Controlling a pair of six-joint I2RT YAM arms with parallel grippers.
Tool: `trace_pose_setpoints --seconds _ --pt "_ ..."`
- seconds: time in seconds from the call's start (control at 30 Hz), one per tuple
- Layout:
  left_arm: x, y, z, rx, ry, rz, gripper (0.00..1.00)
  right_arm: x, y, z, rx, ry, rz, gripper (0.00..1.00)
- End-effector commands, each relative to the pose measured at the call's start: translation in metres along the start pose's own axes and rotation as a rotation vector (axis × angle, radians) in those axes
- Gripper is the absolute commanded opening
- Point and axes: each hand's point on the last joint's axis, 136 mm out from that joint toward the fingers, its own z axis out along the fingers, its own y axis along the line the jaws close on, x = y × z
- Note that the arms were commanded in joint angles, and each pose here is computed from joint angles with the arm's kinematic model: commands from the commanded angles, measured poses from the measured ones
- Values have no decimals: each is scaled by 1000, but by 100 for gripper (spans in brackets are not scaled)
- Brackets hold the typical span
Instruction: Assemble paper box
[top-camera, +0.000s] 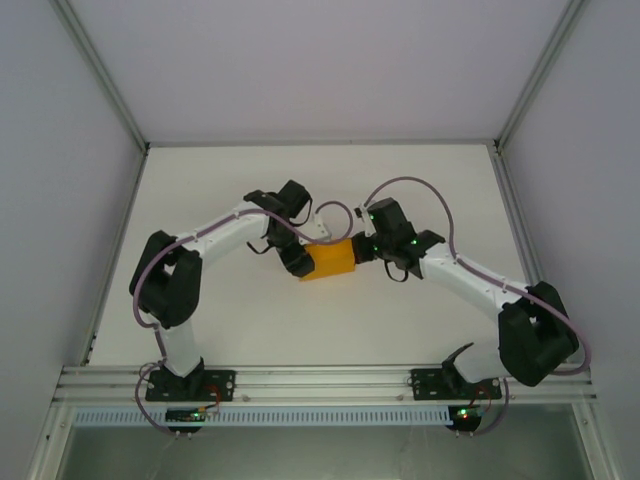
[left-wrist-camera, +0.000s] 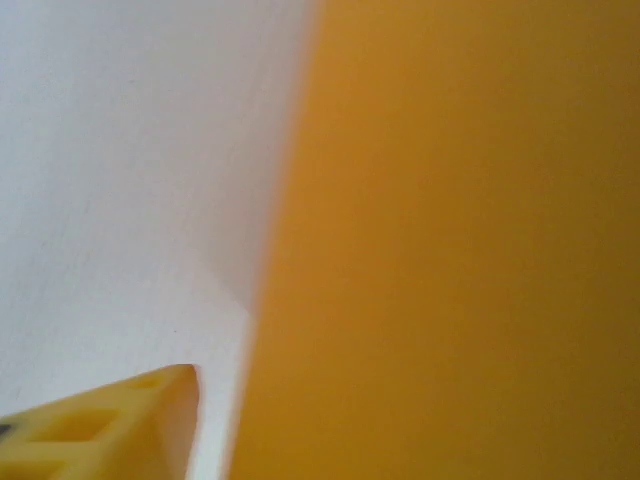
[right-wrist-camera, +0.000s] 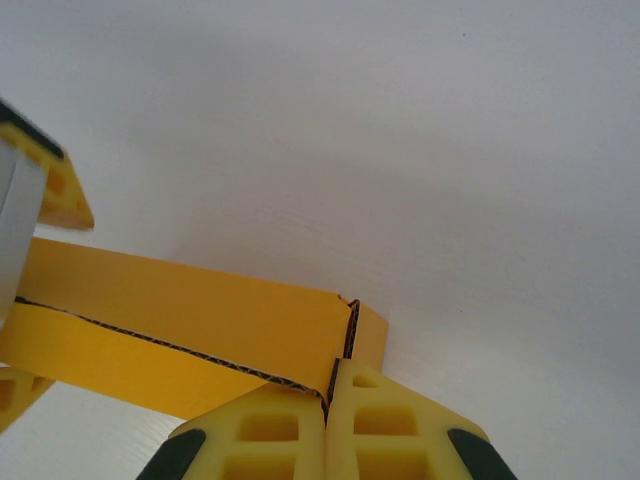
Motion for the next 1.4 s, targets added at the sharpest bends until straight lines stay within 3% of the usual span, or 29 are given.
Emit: trace_pose_setpoints --seconds 0.0,0.23,0.43,0.47,0.57,0.67,0.8,1.07,1.23,1.37 --pt "-20 4 -24 -51 -87 -6 100 41 -16 0 131 167 55 0" --pt "-21 0 -49 -105 -167 -59 100 49 -27 2 248 194 132 0" --pt "-2 17 -78 -275 -194 -261 100 44 -19 0 252 194 128 0" --pt "-1 16 -84 -282 -216 -283 97 44 -18 0 250 198 125 0" --pt "-1 16 -93 -297 -270 -338 72 41 -15 1 252 207 122 0" --pt "0 16 -93 -288 -281 -371 55 35 -12 3 258 207 116 0" --pt "1 12 -84 -253 -273 -390 42 35 -10 4 262 235 119 0" --pt "4 15 -69 -252 -253 -414 42 39 -4 11 255 274 121 0" --pt "3 20 -59 -261 -228 -406 33 39 0 9 243 284 121 0" --pt "-4 23 -59 -261 -245 -391 32 37 0 8 249 282 101 0"
